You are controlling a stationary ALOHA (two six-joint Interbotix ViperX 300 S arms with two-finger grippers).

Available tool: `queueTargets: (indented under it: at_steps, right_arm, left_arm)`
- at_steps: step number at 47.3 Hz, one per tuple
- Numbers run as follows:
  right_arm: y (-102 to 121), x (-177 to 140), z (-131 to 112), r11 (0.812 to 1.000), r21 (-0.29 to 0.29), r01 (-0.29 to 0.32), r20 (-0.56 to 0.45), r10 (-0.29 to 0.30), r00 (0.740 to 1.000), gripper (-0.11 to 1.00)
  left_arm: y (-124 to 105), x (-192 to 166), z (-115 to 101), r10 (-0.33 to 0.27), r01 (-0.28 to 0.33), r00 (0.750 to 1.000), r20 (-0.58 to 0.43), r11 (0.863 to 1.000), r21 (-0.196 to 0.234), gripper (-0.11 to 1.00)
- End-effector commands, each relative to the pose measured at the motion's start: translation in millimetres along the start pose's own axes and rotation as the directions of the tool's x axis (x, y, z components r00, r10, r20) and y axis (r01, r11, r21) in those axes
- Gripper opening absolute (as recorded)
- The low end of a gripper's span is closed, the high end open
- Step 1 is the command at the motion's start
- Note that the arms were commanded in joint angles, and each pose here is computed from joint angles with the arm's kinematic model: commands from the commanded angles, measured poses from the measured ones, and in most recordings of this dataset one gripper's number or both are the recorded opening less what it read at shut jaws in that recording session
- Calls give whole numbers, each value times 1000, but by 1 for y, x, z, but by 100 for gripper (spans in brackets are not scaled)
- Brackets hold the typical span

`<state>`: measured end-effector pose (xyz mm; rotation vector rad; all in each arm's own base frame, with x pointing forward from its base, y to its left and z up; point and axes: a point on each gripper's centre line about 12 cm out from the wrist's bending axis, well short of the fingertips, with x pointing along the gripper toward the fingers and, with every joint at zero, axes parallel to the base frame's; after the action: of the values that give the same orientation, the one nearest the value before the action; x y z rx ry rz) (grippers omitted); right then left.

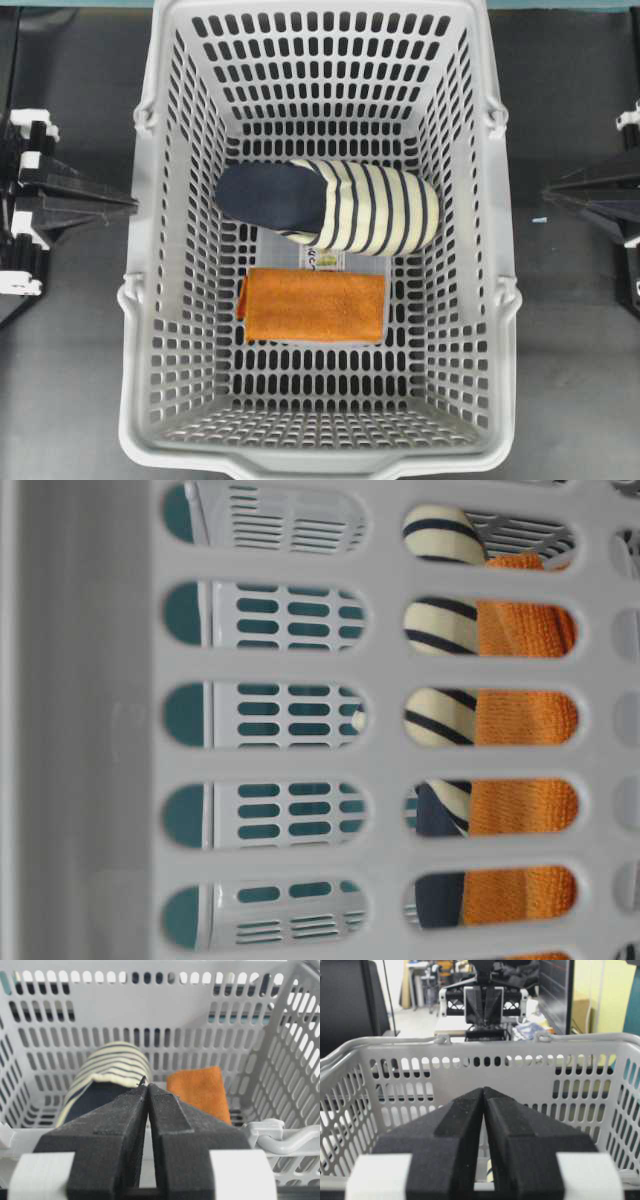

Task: Pick up the orange cloth from the shopping basket with the left arm.
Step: 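Move the left gripper over the orange cloth and lower it into the basket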

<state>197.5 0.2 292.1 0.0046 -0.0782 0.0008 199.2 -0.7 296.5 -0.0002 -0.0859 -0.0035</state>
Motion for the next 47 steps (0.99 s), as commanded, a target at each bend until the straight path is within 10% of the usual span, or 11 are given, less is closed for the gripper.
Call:
queueTargets:
  at_steps: [1,16,42,47]
  right_arm:
    - [-1,2,2,1000,7,3,5,-4,1000,0]
    - [-1,0,-5,1000,15,4,-32,-4,999,0]
    - [-1,-1,-10,1000,13,8,-63,-7,998,0]
    - [-2,-2,-11,1000,13,11,-64,-10,998,0]
  left_arm:
    - [-3,11,15,-16,16,999,-35,1000,3,6]
    - [-6,64,34,-14,-2,901,-434,999,-34,0]
    - [-20,181,0,-11,6,591,-806,1000,-9,0]
    - [-24,199,-14,-14,14,565,-825,1000,-7,0]
